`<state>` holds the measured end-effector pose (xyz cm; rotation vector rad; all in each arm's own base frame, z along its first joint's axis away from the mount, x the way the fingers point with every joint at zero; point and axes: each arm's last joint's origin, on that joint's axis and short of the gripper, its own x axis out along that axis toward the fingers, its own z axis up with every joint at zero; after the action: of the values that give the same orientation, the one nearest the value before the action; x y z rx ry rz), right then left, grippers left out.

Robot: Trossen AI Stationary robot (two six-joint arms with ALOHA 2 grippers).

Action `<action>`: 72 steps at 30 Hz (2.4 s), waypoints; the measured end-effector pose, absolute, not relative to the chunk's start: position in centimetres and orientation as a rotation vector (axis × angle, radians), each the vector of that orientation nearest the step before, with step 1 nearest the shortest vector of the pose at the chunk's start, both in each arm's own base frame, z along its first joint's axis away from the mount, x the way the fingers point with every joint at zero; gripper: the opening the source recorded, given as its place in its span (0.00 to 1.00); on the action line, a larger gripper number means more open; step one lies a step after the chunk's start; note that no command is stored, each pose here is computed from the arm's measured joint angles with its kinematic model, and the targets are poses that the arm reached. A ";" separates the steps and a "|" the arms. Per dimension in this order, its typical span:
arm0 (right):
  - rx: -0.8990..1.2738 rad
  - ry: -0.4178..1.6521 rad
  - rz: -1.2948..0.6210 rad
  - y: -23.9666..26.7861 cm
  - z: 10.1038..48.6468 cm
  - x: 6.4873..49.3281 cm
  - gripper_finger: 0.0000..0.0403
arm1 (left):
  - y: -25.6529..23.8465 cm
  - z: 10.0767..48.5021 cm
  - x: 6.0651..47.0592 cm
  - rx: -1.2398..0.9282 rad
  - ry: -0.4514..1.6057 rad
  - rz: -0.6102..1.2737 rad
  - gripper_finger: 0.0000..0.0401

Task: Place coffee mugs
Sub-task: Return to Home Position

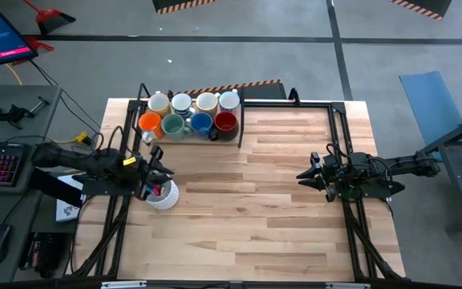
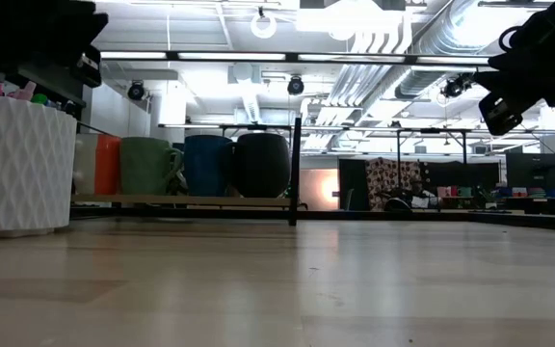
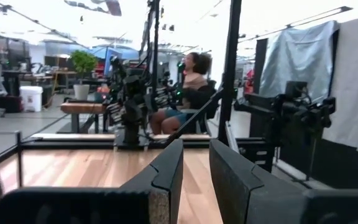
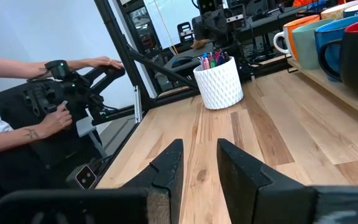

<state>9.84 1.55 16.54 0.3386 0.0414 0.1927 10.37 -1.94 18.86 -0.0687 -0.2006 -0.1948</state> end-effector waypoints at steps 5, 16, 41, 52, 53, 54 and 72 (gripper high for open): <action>0.339 0.041 0.192 1.5 16.5 9.8 0.20 | -1.5 18.3 9.8 -0.092 -0.152 -0.167 0.17; 0.339 0.042 0.192 1.5 16.5 9.8 0.20 | -1.4 16.9 9.6 -0.048 -0.022 -0.155 0.17; 0.339 0.041 0.193 1.5 16.5 9.8 0.20 | -0.8 17.1 9.7 0.028 -0.047 -0.087 0.17; 0.339 0.041 0.192 1.5 16.5 9.8 0.20 | -0.8 17.1 9.7 0.028 -0.047 -0.087 0.17; 0.339 0.041 0.192 1.5 16.5 9.8 0.20 | -0.8 17.1 9.7 0.028 -0.047 -0.087 0.17; 0.339 0.041 0.192 1.5 16.5 9.8 0.20 | -0.8 17.1 9.7 0.028 -0.047 -0.087 0.17; 0.339 0.041 0.192 1.5 16.5 9.8 0.20 | -0.8 17.1 9.7 0.028 -0.047 -0.087 0.17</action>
<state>9.84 1.55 16.55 0.3387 0.0410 0.1923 9.75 -0.83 17.12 0.0281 -0.0469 -0.0870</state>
